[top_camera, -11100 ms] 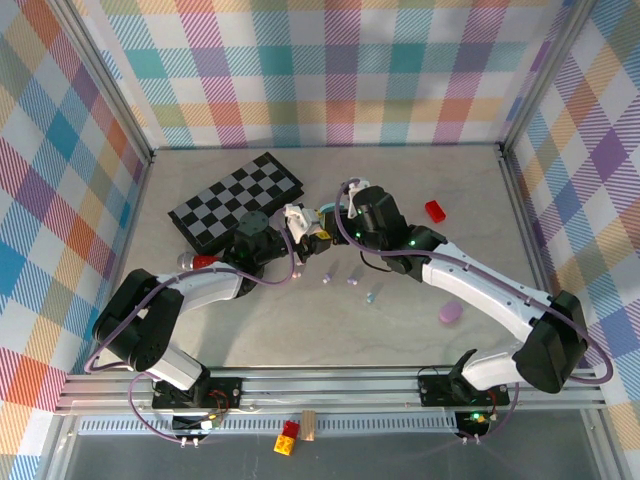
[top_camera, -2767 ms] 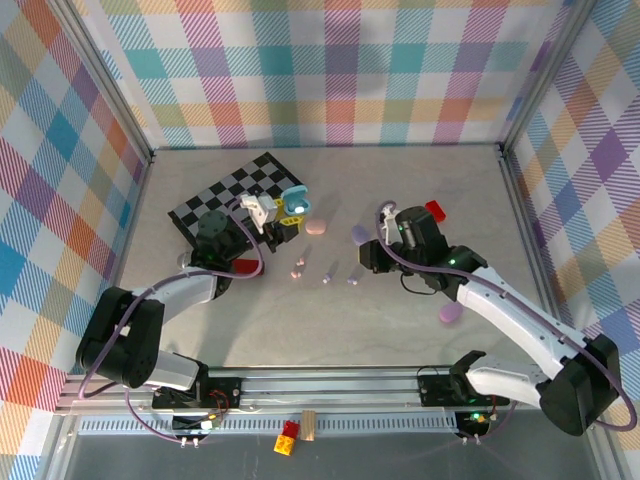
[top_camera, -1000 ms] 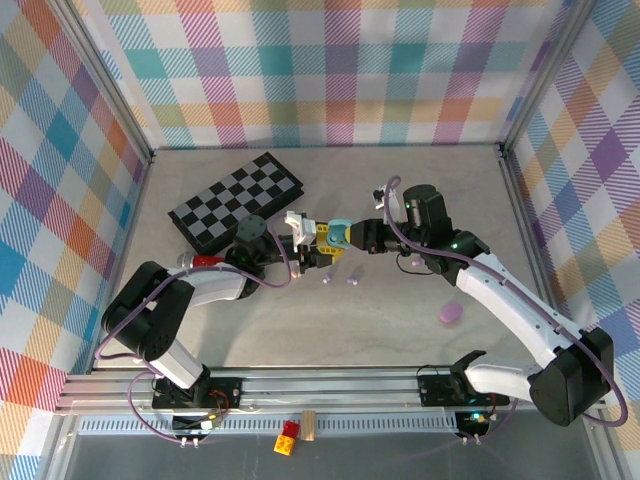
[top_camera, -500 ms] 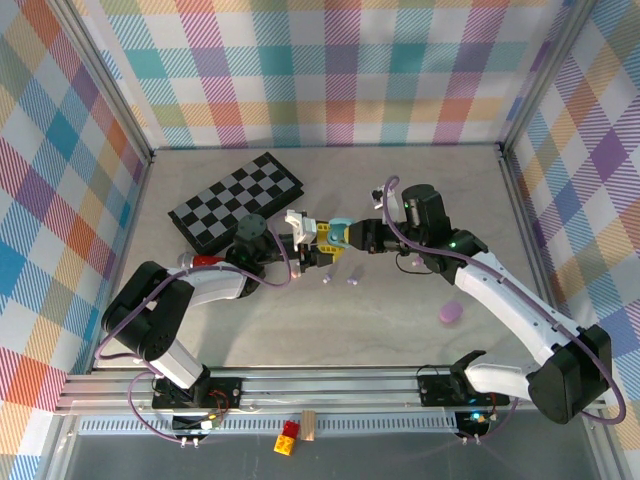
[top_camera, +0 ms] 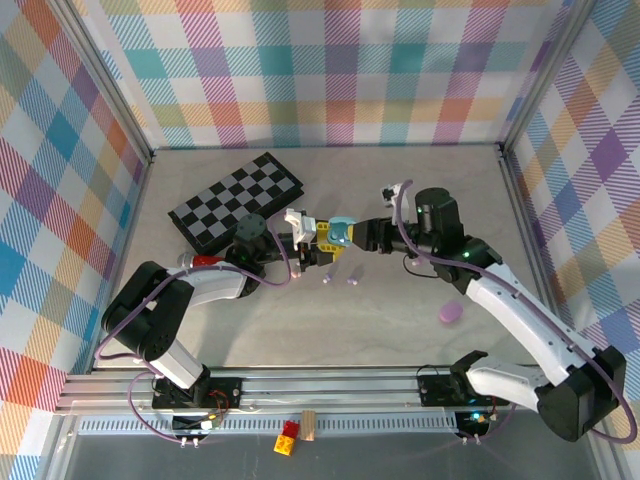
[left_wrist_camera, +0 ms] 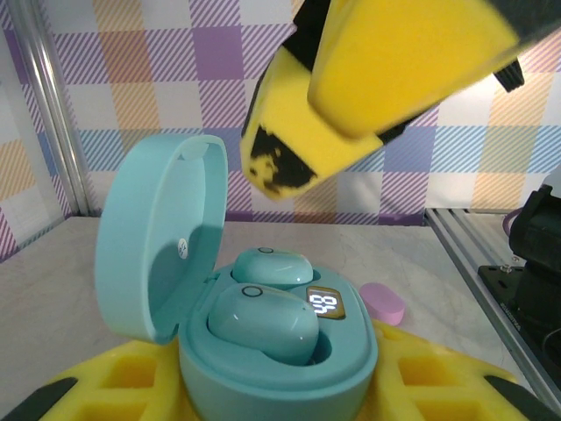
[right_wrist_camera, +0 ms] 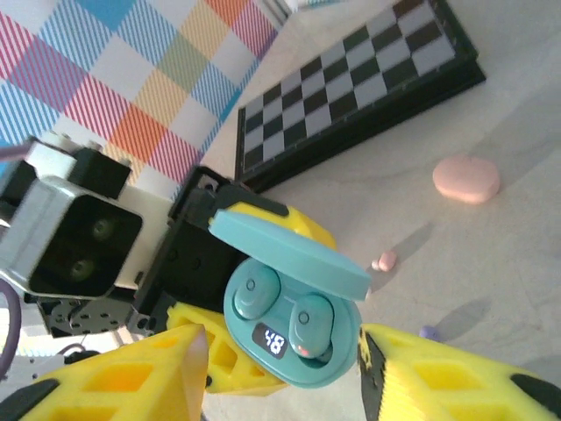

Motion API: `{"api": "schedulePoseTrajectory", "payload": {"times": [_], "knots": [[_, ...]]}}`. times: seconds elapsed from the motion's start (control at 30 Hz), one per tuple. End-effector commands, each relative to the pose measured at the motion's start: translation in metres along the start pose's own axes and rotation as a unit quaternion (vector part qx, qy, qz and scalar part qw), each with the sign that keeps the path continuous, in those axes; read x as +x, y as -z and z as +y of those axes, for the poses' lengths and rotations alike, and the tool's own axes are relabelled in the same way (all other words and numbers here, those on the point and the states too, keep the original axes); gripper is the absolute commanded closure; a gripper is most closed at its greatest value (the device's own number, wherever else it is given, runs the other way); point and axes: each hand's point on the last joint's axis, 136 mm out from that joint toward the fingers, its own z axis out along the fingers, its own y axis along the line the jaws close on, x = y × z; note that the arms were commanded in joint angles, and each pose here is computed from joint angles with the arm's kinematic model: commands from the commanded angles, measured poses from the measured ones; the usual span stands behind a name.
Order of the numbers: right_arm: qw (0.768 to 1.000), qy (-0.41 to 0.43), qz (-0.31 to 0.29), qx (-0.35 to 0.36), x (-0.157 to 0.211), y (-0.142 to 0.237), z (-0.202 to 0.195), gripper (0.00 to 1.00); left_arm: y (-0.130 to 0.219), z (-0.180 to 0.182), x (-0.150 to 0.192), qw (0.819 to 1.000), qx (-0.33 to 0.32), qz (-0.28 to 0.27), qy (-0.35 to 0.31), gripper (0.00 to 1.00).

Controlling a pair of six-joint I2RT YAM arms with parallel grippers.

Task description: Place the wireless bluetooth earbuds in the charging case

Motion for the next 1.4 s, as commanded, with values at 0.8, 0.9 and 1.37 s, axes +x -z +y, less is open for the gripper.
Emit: {"api": "schedulePoseTrajectory", "payload": {"times": [0.8,0.9,1.37], "knots": [[0.990,0.084,0.025,-0.108,-0.012,-0.012,0.038,0.32,-0.007,0.004,-0.029,0.998,0.006,-0.049,-0.032,0.63],[0.992,0.085,0.015,-0.096,-0.013,-0.008,0.035,0.32,-0.006,0.005,-0.031,0.998,0.003,-0.051,-0.033,0.63],[0.985,-0.141,-0.033,-0.089,-0.008,-0.007,-0.005,0.23,-0.006,0.005,-0.043,0.997,-0.001,-0.062,-0.049,0.63]]}}
